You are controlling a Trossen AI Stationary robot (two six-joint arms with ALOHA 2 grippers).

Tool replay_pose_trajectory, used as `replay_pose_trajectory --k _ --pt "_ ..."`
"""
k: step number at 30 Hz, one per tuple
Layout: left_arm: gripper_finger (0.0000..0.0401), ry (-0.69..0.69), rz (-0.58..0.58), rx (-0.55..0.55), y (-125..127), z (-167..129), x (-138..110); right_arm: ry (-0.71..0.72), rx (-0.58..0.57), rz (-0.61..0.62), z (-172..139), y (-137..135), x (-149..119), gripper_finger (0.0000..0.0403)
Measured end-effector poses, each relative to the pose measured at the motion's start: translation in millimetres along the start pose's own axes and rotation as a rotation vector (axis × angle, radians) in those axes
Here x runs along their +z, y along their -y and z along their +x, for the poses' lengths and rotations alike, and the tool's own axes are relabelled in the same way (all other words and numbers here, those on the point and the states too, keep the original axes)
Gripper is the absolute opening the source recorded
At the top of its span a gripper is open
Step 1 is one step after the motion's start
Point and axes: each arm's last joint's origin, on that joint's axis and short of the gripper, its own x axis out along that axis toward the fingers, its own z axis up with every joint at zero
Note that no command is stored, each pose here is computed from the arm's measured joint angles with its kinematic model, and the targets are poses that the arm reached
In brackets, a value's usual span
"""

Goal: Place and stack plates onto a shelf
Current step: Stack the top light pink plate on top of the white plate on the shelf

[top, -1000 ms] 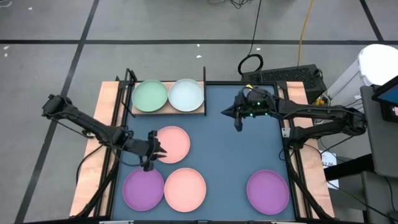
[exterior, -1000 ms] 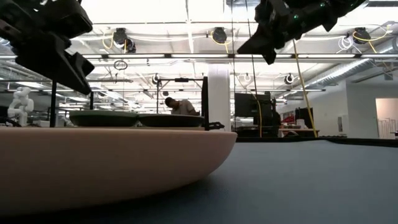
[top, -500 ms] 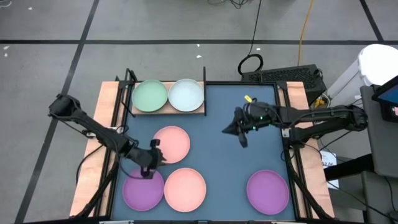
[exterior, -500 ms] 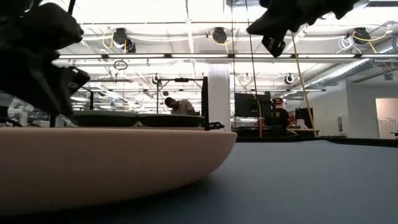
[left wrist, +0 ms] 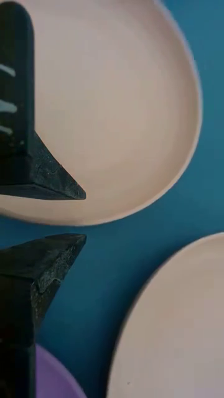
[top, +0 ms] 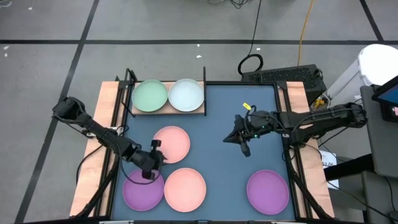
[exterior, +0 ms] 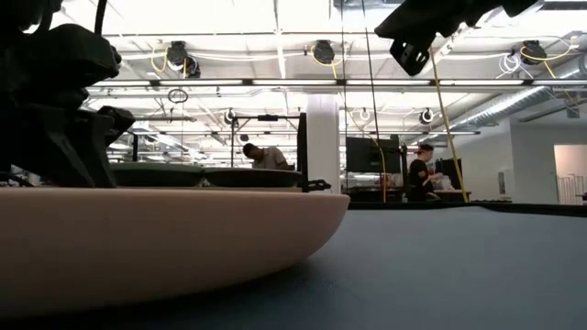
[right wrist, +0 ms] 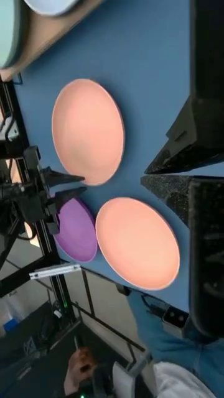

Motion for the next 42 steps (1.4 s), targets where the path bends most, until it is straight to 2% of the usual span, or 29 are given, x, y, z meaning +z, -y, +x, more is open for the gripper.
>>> replay_pose_trajectory --k 10,17,24,28,35,39,42 --pt "0.0104 -0.013 -0.030 -0.001 1 1 -2 -0.001 0.001 -0.008 0 0 0 0.0000" --pt "0.0104 -0.112 0.021 0.026 1 6 -13 -0.002 0.001 -0.008 0 0 0 0.0000" --pt "0.0102 -0.114 0.085 0.092 -1 7 -14 -0.004 0.001 -0.008 0 0 0 0.0000" --pt "0.0082 -0.109 0.133 0.089 0 7 -14 -0.009 -0.001 -0.007 0 0 -1 0.0000" --pt "0.0015 -0.101 0.184 0.084 3 6 -13 -0.001 -0.025 -0.008 0 1 -1 0.0000" --pt "0.0011 -0.083 0.214 0.082 4 6 -12 0.006 -0.050 -0.007 0 2 0 0.0000" --pt "0.0011 -0.058 0.255 0.080 5 4 -1 0.006 -0.050 -0.012 0 2 0 0.0000"
